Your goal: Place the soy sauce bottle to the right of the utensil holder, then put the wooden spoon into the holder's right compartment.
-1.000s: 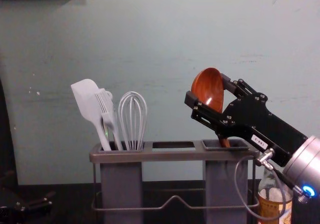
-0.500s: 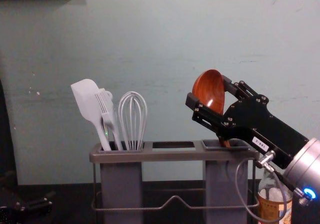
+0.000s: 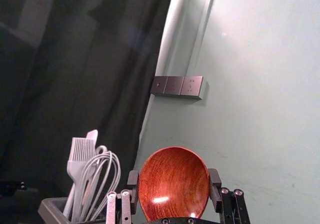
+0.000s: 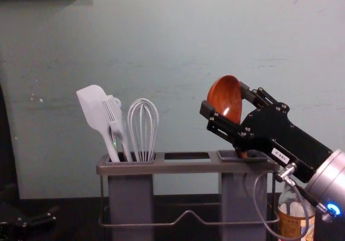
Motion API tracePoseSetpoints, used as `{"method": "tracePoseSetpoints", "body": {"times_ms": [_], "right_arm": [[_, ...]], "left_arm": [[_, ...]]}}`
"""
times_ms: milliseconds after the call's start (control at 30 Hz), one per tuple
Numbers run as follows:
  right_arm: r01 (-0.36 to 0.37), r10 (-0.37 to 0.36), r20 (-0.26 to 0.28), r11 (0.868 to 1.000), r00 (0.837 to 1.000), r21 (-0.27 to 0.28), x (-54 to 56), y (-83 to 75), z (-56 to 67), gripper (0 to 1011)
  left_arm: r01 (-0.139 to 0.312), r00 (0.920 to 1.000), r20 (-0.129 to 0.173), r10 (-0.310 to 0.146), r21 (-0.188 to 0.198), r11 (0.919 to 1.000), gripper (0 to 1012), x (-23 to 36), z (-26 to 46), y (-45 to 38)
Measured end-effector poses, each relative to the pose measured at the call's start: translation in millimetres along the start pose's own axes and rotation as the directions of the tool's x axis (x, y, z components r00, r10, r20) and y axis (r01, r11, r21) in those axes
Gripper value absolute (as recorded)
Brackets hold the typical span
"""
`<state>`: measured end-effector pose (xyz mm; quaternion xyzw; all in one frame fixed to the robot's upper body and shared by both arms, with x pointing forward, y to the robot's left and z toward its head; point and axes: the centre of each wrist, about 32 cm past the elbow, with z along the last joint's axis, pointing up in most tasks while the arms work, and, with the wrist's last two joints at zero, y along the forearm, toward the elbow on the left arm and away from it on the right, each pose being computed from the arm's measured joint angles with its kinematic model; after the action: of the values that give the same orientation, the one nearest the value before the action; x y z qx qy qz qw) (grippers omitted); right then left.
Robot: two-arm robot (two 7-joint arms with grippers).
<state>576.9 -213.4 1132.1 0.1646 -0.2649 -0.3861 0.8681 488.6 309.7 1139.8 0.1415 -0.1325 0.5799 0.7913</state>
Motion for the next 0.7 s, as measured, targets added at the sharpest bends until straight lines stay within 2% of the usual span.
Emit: {"method": "tracePoseSetpoints", "body": {"times_ms": [100, 300, 567, 700], "right_arm": [[-0.005, 0.005, 0.000, 1.000, 1.000, 0.000, -0.2, -0.3, 0.0, 863], [-0.002, 0.002, -0.001, 1.000, 1.000, 0.004, -0.3, -0.1, 0.6, 1004], [0.018, -0.018, -0.002, 1.000, 1.000, 0.018, 0.3, -0.3, 3.0, 1004], [0.045, -0.046, 0.002, 0.997, 0.999, 0.060, 2.7, 0.0, 7.4, 1004]], "left_arm": [[0.000, 1.0000, 0.000, 0.000, 0.000, 1.0000, 1005, 0.0, 0.0, 0.0], [0.000, 1.0000, 0.000, 0.000, 0.000, 1.0000, 1005, 0.0, 0.0, 0.0], [0.000, 1.0000, 0.000, 0.000, 0.000, 1.0000, 1005, 0.0, 0.0, 0.0], [0.000, 1.0000, 0.000, 0.000, 0.000, 1.0000, 1005, 0.0, 0.0, 0.0]]}}
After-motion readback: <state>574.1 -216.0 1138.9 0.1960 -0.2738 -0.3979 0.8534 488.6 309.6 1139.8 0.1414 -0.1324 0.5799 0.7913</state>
